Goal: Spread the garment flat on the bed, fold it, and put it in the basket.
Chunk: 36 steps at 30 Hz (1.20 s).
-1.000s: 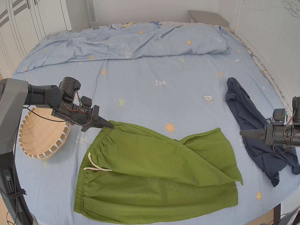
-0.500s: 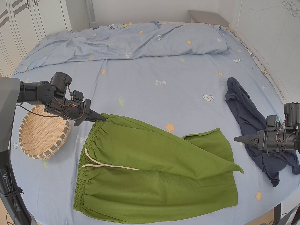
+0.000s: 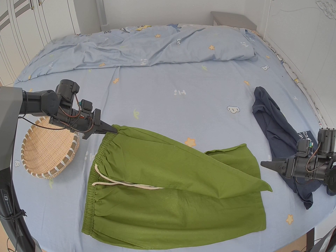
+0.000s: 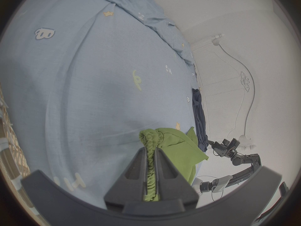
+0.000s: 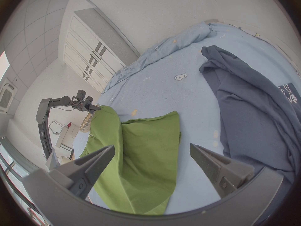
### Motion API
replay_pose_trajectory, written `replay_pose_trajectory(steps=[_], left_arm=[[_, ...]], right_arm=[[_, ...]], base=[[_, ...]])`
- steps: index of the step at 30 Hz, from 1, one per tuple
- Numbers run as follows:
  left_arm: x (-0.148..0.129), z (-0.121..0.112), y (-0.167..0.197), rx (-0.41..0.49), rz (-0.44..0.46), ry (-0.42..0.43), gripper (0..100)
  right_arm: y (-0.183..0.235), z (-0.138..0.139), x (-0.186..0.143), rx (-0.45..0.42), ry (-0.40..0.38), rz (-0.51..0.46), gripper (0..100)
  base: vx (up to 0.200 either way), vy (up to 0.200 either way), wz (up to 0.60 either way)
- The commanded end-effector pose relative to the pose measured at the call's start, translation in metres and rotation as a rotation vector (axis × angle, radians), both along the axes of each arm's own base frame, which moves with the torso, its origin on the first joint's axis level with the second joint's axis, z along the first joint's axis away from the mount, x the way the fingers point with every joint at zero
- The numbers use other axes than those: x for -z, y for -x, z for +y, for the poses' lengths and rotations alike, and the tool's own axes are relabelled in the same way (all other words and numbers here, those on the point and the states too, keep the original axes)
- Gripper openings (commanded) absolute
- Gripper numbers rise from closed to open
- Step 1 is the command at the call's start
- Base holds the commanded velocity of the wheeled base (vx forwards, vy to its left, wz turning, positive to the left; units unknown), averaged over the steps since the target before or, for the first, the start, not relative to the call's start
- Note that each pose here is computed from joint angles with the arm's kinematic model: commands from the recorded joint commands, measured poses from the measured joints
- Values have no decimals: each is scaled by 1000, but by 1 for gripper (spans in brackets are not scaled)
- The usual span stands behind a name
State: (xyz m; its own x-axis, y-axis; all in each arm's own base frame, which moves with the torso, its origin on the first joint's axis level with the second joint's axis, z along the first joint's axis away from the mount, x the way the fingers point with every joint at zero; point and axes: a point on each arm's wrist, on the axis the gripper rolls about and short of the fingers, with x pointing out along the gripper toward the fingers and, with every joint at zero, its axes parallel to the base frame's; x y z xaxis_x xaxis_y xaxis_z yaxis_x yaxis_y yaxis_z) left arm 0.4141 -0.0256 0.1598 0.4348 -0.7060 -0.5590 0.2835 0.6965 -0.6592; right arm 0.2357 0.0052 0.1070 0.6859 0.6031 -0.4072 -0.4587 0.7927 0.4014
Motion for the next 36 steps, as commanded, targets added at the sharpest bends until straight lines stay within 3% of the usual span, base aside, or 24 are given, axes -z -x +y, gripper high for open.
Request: replay_pose_trajectory(steps=[1,10,33,34,36], left_arm=[[5,1,-8,-18,19,11,0],[7,2,-9,-23,24,14,0],[6,4,-9,-29,23,14,0],[7,4,-9,-29,24,14,0],[7,4,-9,-29,24,14,0]], right_arm=[[16,10,12,-47,3,9,100],[43,18,15,-94,15,10,100],[36,20,38,-110,29,102,100],[34,20,40,-109,28,100,0],[32,19,42,-105,27,97,0]], base=[[0,0,0],[0,0,0],[0,0,0],[0,0,0],[0,0,0]])
